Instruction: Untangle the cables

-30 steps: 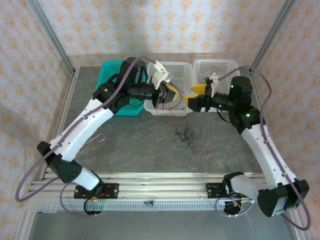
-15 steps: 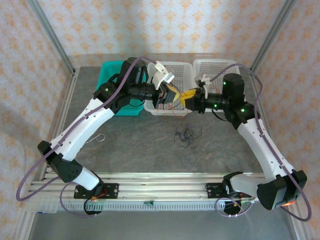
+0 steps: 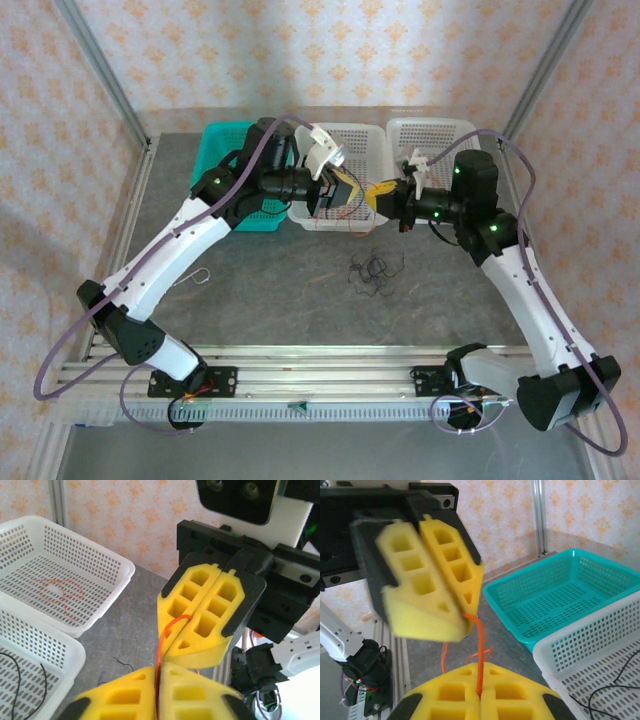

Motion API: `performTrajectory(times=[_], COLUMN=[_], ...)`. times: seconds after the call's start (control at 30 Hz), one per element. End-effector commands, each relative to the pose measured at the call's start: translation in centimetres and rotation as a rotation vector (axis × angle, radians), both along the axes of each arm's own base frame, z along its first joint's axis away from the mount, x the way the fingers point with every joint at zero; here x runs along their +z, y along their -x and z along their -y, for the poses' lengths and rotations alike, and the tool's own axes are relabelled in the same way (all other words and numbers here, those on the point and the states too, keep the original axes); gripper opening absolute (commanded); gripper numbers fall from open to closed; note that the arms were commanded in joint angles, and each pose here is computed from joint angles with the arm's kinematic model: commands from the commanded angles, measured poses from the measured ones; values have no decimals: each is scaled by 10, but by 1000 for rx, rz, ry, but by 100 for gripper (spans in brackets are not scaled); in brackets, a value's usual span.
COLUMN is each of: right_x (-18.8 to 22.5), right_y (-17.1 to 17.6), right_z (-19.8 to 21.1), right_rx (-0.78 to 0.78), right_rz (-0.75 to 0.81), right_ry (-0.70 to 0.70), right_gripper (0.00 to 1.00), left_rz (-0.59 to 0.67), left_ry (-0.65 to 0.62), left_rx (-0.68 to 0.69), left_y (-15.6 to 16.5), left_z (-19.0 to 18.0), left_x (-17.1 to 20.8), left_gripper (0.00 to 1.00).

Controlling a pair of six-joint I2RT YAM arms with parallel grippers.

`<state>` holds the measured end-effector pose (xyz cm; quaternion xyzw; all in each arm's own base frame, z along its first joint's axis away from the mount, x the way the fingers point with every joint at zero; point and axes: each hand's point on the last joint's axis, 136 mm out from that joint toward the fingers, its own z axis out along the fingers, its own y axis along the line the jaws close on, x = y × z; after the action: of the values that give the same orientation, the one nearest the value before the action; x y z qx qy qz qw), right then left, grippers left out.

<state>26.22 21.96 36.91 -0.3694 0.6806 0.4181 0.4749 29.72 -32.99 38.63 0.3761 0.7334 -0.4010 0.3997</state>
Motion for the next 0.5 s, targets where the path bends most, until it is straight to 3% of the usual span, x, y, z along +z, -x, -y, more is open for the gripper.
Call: performTrajectory(times=[0.0,0.07,0.1,0.23,0.33,0.47], right_x=[8,5,3,-2,-3,10], right_y=[-5,-12,-16,-37,-53,-75], right_z=[6,13,18,50,80,122], right_rx=[-84,-157,-198,-439,-640,-898], right_rz=[0,-10,-18,-36,-47,-45], right_ry=[4,24,48,135,202,203], right_gripper=[0,0,0,0,0,0], left_rz=[35,59,70,105,98,84], left_ry=[44,29,21,-10,-110,-140], left_rx=[99,218,282,499,651,690], left_y=[-17,-36,-45,-74,-96,-105], left_z=[-4,-14,-21,-47,-66,-67], left_x=[14,16,17,18,1,-12], left_gripper=[53,80,87,93,93,94])
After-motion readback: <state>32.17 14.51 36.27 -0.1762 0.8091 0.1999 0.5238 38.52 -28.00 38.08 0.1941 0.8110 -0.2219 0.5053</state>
